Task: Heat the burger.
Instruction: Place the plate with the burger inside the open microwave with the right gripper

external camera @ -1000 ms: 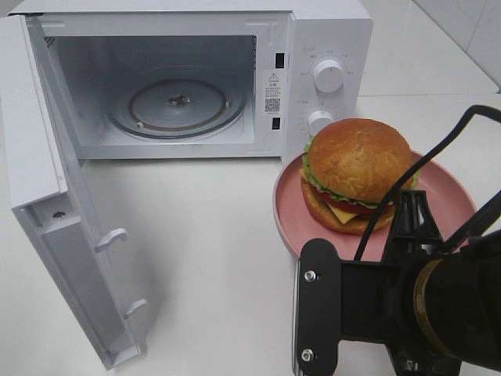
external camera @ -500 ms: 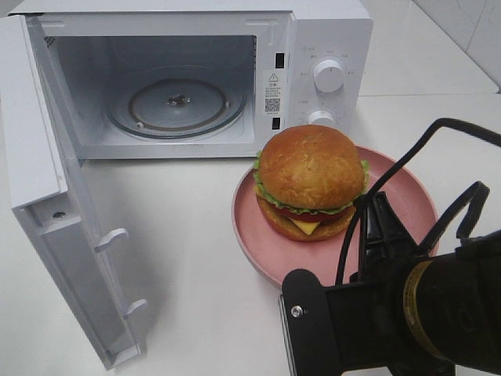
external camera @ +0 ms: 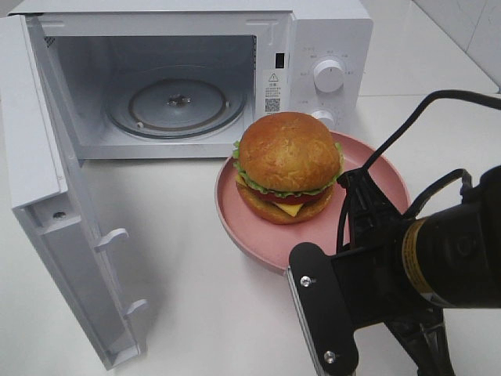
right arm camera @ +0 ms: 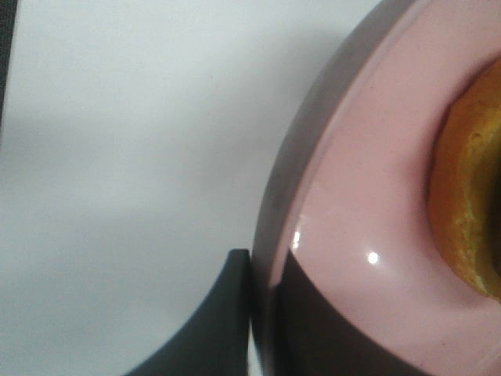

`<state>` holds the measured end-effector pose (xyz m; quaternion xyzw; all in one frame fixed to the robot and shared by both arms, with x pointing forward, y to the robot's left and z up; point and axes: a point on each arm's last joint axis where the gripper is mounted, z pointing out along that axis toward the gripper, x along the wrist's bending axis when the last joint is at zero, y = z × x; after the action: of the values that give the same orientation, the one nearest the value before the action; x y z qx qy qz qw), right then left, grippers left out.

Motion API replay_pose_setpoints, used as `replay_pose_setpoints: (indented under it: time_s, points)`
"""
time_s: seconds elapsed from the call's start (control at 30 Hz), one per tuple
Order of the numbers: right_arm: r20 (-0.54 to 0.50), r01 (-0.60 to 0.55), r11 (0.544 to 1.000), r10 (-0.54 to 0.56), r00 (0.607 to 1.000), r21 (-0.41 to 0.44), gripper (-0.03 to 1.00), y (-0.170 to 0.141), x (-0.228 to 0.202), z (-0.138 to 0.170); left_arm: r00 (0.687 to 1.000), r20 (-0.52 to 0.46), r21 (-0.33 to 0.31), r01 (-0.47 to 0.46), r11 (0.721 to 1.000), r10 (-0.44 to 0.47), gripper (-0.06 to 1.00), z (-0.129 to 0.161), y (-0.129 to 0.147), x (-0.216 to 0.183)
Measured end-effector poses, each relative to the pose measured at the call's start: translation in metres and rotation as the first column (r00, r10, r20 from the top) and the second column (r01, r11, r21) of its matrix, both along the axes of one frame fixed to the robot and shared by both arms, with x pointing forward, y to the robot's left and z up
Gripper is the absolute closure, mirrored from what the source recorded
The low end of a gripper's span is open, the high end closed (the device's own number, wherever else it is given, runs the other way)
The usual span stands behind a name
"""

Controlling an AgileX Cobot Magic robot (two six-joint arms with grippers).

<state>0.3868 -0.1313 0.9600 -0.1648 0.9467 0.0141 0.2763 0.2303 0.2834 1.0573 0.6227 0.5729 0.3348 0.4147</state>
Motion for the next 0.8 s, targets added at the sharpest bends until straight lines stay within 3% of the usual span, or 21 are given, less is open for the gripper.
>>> replay_pose_setpoints:
  time_s: [0.5,0.8]
  points:
    - [-0.069,-0.117,0.990,0.112,0.991,-0.078,0.94,-0.022,0.021,-0.004,1.000,0.000,0.000,0.000,1.000,0.000,-0.04,0.000,0.000,0.000]
    - [-0.079,-0.172,0.984,0.168,0.983,-0.044,0.94,-0.030,0.031,-0.004,1.000,0.000,0.000,0.000,1.000,0.000,-0.04,0.000,0.000,0.000]
